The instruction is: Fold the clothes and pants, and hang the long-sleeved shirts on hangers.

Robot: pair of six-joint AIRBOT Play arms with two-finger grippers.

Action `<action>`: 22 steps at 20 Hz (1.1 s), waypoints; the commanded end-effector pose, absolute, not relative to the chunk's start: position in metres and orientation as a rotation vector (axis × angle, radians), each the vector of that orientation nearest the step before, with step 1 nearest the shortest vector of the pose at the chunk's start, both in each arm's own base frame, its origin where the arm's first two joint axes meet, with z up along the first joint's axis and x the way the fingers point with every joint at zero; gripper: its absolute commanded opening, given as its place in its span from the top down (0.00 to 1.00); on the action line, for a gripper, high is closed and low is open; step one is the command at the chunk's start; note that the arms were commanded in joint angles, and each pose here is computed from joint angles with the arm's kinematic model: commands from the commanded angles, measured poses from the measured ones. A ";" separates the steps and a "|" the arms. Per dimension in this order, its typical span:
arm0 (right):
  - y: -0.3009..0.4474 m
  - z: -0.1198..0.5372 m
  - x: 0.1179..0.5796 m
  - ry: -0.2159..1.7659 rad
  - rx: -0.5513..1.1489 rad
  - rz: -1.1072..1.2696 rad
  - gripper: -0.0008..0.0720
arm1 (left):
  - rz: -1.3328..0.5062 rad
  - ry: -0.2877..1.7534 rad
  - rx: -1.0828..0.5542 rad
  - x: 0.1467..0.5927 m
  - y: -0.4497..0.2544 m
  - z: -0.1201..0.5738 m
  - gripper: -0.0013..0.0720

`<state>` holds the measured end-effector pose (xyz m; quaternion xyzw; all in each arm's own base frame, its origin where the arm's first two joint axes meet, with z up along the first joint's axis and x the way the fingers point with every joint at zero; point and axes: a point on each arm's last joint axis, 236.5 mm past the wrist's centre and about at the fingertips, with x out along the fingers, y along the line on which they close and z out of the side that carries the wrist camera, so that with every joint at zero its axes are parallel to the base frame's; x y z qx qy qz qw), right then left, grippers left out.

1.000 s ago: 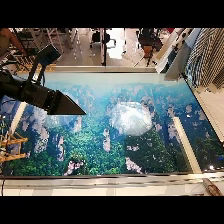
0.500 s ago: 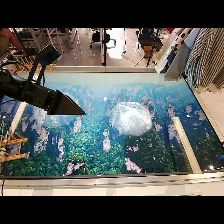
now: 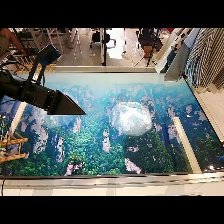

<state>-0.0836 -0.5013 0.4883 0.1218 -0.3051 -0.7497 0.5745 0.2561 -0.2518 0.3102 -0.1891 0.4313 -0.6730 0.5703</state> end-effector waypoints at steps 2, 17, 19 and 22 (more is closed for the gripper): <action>-0.487 0.497 -0.076 -0.675 0.278 -1.738 0.27 | -1.579 1.012 -0.444 0.256 -0.252 0.310 0.44; -0.378 0.528 -0.026 -0.312 0.162 -1.632 0.03 | -1.579 1.012 -0.444 0.256 -0.252 0.310 0.44; -0.355 0.543 -0.001 -0.306 0.125 -1.527 0.03 | -1.579 1.012 -0.444 0.256 -0.252 0.310 0.44; -0.324 0.550 0.045 -0.295 0.148 -1.333 0.03 | -1.579 1.012 -0.444 0.256 -0.252 0.310 0.44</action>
